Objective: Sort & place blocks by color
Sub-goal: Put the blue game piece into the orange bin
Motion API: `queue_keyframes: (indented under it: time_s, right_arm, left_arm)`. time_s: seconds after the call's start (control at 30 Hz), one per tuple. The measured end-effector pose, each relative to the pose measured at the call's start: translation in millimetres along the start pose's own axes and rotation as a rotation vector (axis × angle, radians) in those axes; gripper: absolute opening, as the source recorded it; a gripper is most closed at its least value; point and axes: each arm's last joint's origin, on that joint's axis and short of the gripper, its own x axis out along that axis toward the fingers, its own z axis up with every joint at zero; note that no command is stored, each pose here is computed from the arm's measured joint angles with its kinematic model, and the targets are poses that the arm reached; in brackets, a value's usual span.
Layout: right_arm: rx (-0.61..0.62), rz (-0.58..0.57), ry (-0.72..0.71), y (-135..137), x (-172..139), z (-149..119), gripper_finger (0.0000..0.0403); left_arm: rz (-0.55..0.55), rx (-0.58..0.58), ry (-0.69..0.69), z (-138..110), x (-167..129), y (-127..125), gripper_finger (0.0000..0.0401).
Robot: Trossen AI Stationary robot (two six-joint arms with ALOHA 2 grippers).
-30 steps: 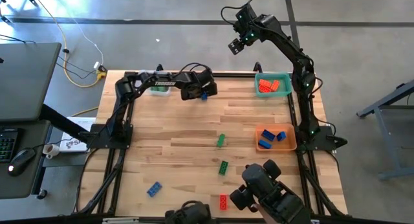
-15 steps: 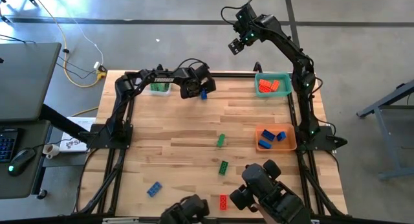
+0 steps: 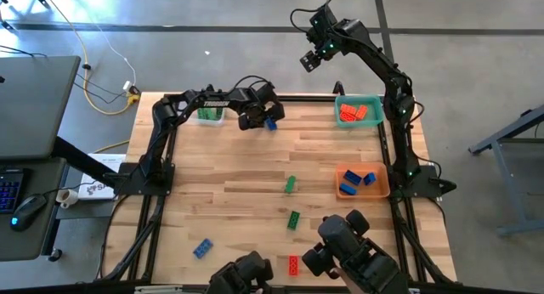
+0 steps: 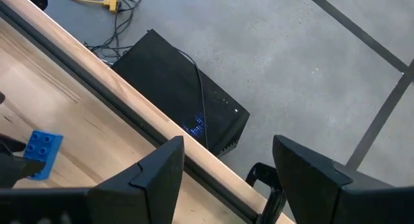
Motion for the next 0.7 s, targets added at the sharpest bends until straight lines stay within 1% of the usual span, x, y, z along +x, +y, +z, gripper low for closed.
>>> queue_keyframes:
  time_s: [0.13,0.23,0.33,0.6,0.7]
  right_arm:
    - [0.0,0.0,0.003,0,0,0,0.0225]
    - [0.0,0.0,0.003,0,0,0,0.0225]
    - [0.0,0.0,0.003,0,0,0,0.0225]
    - [0.0,0.0,0.002,0,0,0,0.0225]
    - [-0.001,0.0,0.002,0,0,0,0.0225]
  left_arm:
    - [0.031,-0.019,0.014,4,-1,5,0.0239]
    - [0.051,0.008,0.022,5,-2,8,0.0239]
    - [0.075,0.009,0.036,5,-5,11,0.0239]
    - [0.076,0.023,0.004,4,-11,9,0.0239]
    - [0.079,0.004,-0.013,4,-12,9,0.0239]
